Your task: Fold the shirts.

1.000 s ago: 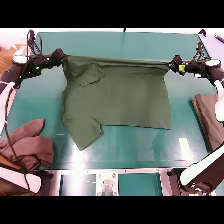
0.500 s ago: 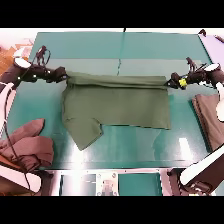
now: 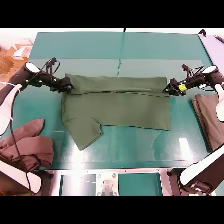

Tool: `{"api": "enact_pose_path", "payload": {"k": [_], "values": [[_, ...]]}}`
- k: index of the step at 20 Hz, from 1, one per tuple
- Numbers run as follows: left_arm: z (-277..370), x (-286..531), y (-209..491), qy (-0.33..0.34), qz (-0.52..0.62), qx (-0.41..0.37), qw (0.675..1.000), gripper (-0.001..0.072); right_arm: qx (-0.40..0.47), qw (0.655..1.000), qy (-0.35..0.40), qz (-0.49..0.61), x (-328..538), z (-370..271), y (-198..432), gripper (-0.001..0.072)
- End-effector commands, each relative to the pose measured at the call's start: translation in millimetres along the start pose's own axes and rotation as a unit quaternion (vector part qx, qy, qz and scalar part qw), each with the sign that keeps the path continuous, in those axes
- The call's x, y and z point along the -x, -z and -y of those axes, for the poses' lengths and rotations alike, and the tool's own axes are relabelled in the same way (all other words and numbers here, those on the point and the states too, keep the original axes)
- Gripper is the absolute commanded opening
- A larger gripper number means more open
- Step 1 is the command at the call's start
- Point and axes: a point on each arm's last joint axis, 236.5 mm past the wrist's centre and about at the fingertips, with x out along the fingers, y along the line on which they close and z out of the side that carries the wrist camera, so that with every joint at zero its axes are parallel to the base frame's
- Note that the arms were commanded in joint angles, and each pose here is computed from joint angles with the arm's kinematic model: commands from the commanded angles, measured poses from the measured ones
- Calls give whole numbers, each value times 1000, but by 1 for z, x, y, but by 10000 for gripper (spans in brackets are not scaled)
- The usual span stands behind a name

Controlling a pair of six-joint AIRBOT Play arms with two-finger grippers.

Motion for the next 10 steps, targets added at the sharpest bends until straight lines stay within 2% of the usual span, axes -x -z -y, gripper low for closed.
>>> {"api": "enact_pose_path", "payload": {"k": [1, 3, 4, 7, 10], "values": [[8, 20, 13, 14, -52, 21, 998, 493, -6, 999, 13, -41, 19, 0, 18, 250], [6, 49, 26, 20, -94, 48, 994, 489, -35, 997, 47, -56, 43, 12, 31, 246], [-1, 62, 38, 14, -117, 69, 991, 420, -54, 994, 75, -57, 55, 24, 39, 246], [-27, 96, 87, -39, -201, 97, 974, 411, -82, 990, 97, -57, 79, 35, 73, 246], [-32, 117, 127, -72, -203, 97, 972, 410, -115, 988, 100, -25, 89, 39, 121, 246]]}}
